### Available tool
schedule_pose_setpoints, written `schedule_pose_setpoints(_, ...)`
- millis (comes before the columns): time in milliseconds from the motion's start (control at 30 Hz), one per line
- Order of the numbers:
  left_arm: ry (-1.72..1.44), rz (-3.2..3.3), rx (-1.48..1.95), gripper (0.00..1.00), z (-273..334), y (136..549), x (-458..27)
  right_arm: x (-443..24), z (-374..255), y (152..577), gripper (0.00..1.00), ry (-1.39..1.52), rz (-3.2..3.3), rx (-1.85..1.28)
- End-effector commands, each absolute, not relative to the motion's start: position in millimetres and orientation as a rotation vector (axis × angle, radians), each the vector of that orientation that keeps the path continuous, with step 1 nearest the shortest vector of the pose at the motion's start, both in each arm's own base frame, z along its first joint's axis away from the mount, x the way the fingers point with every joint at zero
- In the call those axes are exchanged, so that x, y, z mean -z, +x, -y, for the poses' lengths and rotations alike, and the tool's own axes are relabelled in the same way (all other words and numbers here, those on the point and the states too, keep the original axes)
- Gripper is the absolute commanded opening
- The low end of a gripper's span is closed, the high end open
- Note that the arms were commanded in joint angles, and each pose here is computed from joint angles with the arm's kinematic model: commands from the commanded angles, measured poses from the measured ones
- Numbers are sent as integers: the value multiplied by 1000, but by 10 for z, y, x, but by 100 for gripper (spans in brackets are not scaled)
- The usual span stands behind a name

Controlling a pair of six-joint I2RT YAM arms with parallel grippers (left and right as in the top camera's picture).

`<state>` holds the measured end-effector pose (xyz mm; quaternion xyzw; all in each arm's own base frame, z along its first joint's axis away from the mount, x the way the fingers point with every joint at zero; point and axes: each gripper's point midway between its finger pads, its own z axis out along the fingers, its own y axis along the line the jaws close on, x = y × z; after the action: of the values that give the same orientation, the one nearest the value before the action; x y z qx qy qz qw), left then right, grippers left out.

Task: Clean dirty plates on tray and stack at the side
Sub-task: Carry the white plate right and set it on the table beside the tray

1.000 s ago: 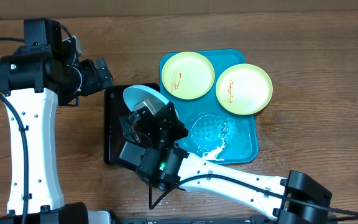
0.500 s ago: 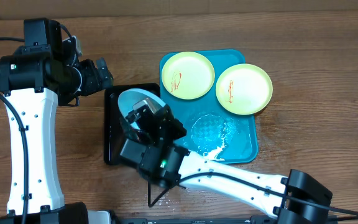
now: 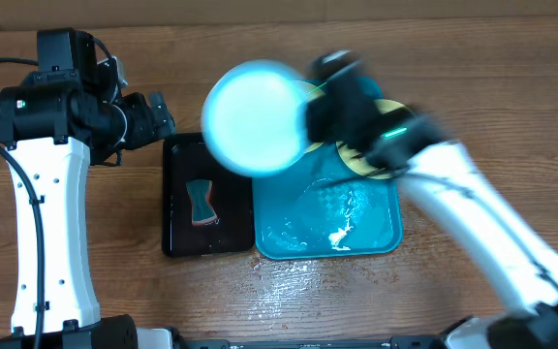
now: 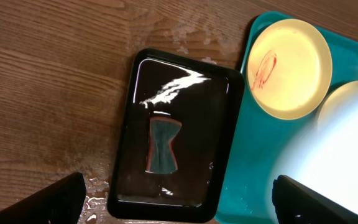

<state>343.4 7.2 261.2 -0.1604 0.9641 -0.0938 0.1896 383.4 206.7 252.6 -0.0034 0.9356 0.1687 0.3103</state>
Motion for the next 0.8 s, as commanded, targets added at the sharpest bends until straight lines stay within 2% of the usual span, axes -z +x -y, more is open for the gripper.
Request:
schedule_pose_setpoints(0,-431,-2682,241,96,-108,3439,-2710,-2668,-1512,3874,4,198,-2504,-611)
schedule_pose_setpoints(133,-431,-2681,241,96,-107,3441,-2711,-2319,-207,3898,4,643,-2565,-426)
schedule_pose_setpoints(233,-431,-2681,241,96,-107,3441,-2711,-2127,444,3800,4,869,-2551,-329)
schedule_pose_setpoints(400,-431,-2682,241,96,-107,3440,-2711,-1577,1442,3405,4,1276,-2522,-157)
schedule_pose_setpoints(567,-430,-2682,243,97,-104,3440,-2711,-880,1744,3018,4,1510,-2553,-118)
schedule_pose_setpoints(767,-430,-2682,246,97,-102,3440,-2711,-323,1481,2782,4,1519,-2652,-127)
